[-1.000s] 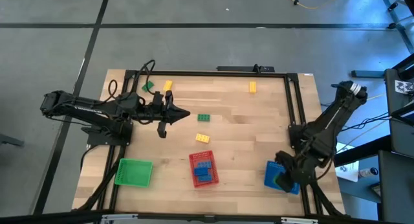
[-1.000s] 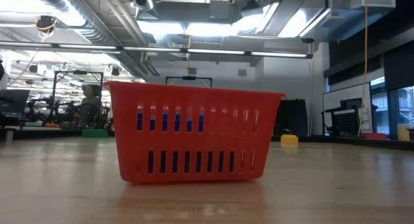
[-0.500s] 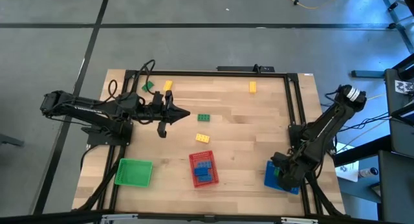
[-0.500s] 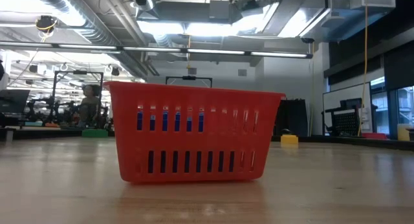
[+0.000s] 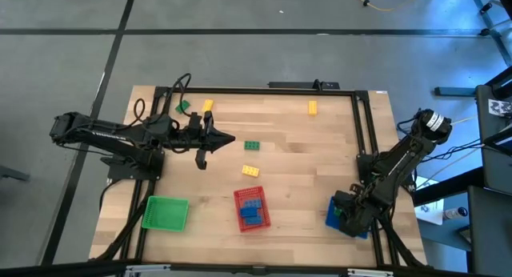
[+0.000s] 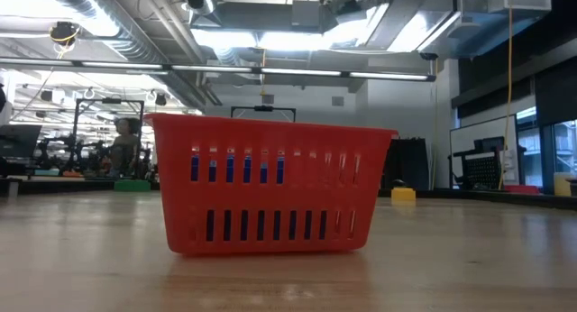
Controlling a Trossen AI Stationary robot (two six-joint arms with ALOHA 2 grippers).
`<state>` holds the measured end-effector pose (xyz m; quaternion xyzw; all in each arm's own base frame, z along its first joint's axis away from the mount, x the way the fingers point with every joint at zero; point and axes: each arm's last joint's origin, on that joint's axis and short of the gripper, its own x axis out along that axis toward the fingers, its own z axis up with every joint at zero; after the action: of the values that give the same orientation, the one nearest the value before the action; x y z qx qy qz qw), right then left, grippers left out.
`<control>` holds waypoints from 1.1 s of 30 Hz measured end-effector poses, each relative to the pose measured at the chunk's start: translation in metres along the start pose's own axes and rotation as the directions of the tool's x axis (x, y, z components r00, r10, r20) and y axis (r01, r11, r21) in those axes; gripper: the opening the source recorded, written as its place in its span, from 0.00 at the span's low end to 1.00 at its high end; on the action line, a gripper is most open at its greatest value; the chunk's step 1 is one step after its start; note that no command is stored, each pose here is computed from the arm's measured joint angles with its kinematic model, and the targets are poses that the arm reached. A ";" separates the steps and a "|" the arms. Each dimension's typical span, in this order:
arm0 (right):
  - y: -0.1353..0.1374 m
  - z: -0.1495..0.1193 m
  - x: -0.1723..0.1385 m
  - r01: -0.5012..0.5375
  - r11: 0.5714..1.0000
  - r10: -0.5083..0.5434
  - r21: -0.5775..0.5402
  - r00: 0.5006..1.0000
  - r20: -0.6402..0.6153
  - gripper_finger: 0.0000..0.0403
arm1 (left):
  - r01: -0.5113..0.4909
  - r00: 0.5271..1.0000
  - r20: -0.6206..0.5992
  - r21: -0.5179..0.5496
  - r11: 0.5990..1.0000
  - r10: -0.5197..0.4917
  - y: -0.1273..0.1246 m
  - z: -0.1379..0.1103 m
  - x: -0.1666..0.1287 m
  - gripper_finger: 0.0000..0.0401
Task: Sort & place blocks by color
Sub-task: Put the top right green game piece into the blue bin
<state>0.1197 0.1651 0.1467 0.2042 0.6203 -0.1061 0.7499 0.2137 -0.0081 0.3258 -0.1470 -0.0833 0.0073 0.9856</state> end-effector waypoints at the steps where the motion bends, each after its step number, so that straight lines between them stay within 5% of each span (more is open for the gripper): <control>1: 0.000 0.000 0.000 0.000 1.000 0.000 0.000 1.000 0.015 0.35 | 0.000 1.000 0.000 0.000 1.000 0.000 0.000 0.000 0.000 0.00; 12: 0.000 0.001 0.000 0.009 0.998 -0.007 -0.067 0.999 0.032 0.46 | 0.000 1.000 0.000 0.000 1.000 0.000 0.000 0.000 0.000 0.00; 33: 0.001 0.000 0.000 -0.008 1.000 0.008 -0.022 1.000 -0.014 0.48 | 0.002 1.000 -0.001 -0.001 1.000 -0.002 0.000 0.000 0.000 0.00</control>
<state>0.1198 0.1658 0.1465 0.1993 0.6256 -0.0948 0.7483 0.2137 -0.0082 0.3257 -0.1473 -0.0830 0.0062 0.9856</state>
